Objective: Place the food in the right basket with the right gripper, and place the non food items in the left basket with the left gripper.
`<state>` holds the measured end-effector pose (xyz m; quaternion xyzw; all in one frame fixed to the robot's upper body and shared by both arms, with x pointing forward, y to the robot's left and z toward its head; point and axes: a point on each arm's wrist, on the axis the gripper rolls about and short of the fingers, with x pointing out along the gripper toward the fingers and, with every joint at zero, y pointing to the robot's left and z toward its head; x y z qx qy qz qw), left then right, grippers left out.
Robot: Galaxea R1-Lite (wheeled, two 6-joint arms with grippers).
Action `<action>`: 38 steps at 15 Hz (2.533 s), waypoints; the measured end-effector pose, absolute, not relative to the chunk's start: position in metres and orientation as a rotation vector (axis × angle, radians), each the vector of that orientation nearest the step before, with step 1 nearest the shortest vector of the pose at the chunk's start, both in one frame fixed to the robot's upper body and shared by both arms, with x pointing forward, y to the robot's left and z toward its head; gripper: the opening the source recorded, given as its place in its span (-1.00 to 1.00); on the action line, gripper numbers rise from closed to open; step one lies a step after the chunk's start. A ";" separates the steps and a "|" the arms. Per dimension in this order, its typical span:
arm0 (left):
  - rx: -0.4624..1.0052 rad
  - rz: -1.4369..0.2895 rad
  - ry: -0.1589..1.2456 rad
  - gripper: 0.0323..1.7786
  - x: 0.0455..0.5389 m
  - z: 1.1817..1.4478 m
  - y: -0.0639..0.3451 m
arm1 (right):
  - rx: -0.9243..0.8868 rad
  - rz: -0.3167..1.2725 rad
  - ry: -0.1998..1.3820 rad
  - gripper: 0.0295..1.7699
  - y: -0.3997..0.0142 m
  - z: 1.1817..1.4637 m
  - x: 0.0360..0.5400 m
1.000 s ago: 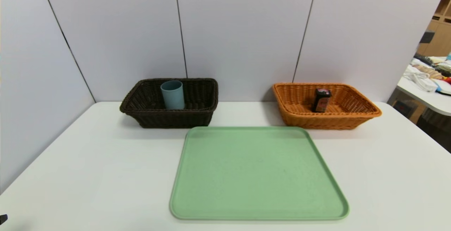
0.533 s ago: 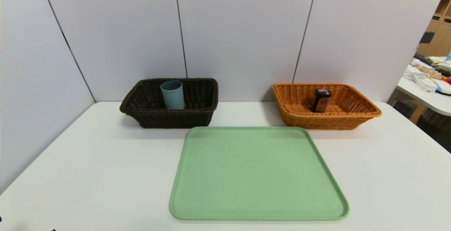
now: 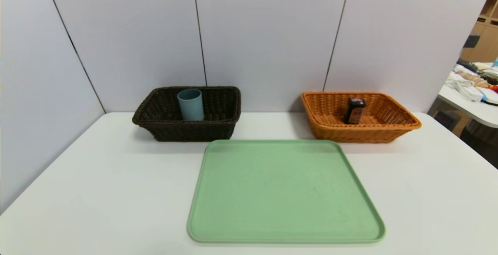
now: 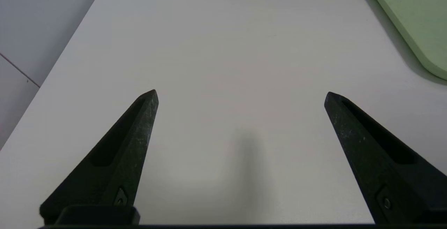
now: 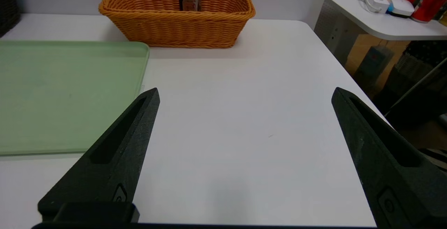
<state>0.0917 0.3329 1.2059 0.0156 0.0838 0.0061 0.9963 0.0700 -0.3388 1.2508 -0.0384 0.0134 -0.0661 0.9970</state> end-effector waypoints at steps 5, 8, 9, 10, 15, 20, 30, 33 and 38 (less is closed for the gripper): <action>0.028 0.016 0.168 0.90 0.090 1.198 0.333 | -0.092 -0.157 0.051 0.92 -0.339 1.243 0.071; 0.031 0.014 0.170 0.90 0.089 1.193 0.333 | -0.107 -0.152 0.071 0.92 -0.340 1.231 0.072; 0.029 0.014 0.169 0.90 0.088 1.193 0.333 | -0.107 -0.150 0.077 0.92 -0.340 1.227 0.072; 0.026 0.013 0.172 0.90 0.088 1.192 0.333 | -0.110 -0.146 0.075 0.92 -0.340 1.222 0.071; 0.013 0.012 0.167 0.90 0.087 1.191 0.333 | -0.167 -0.087 0.040 0.92 -0.338 1.199 0.064; 0.017 0.010 0.155 0.90 0.087 1.192 0.333 | -0.164 -0.040 0.025 0.92 -0.337 1.192 0.064; 0.025 0.003 0.147 0.90 0.085 1.191 0.333 | -0.098 0.046 0.021 0.92 -0.335 1.183 0.068; 0.027 0.004 0.154 0.90 0.084 1.189 0.333 | -0.096 0.046 0.020 0.92 -0.335 1.183 0.068; 0.030 -0.010 0.119 0.90 0.078 1.184 0.333 | -0.095 0.046 0.020 0.92 -0.335 1.182 0.068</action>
